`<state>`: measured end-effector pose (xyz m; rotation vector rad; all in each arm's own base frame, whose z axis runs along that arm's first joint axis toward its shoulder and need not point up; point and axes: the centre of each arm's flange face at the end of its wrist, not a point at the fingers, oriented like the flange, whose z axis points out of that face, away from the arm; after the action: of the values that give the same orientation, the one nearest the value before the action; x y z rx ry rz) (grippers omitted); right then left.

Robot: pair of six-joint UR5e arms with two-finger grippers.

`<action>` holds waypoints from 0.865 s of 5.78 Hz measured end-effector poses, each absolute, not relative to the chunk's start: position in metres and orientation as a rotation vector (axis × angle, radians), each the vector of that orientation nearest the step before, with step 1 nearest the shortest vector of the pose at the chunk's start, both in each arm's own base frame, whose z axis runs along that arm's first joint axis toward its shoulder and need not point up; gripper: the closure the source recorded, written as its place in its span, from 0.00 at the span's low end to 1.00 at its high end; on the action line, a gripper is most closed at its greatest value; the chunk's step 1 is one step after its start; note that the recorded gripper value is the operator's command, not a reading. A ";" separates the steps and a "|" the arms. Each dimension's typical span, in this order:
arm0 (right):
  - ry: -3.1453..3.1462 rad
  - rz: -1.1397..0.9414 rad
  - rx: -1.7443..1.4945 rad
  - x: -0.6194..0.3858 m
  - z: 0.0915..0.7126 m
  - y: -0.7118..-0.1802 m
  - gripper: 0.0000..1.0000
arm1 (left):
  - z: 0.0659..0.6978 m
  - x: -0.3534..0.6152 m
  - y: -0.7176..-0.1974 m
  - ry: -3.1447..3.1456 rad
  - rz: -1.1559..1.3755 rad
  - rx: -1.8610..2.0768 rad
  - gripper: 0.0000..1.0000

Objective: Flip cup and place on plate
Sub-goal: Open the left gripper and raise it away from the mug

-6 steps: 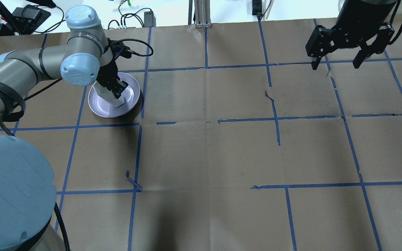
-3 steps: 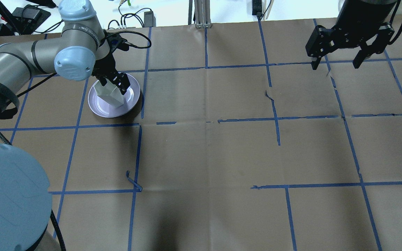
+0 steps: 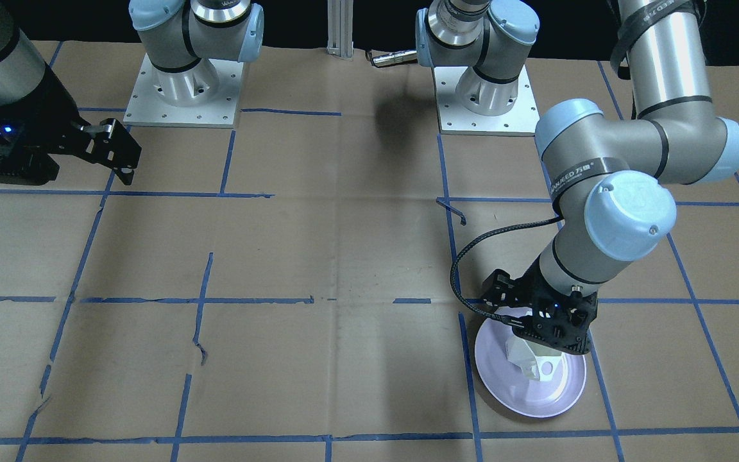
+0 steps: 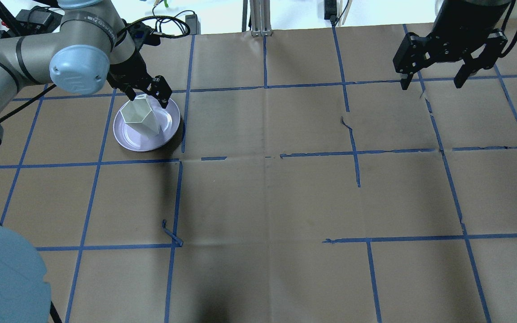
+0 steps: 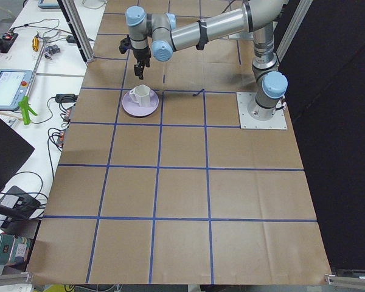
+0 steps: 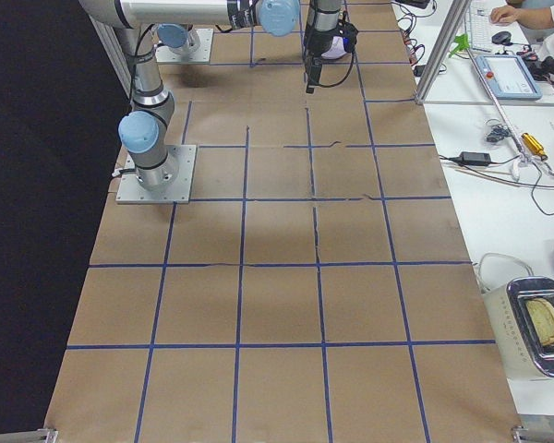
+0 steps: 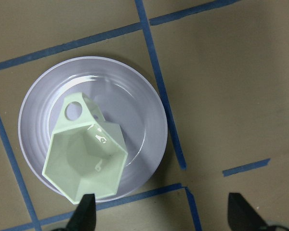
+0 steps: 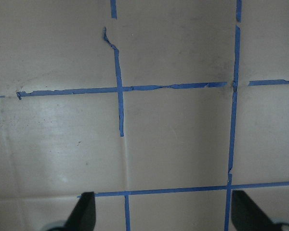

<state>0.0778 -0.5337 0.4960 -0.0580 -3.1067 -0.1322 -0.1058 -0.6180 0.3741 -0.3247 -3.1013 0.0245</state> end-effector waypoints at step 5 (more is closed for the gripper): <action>-3.107 -0.132 -0.058 0.078 0.496 -0.534 0.00 | 0.495 -0.149 -0.501 -3.122 0.034 -0.135 0.02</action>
<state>0.0779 -0.5337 0.4961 -0.0580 -3.1067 -0.1320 -0.1495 -0.5006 0.4947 -0.1352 -3.1223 0.0336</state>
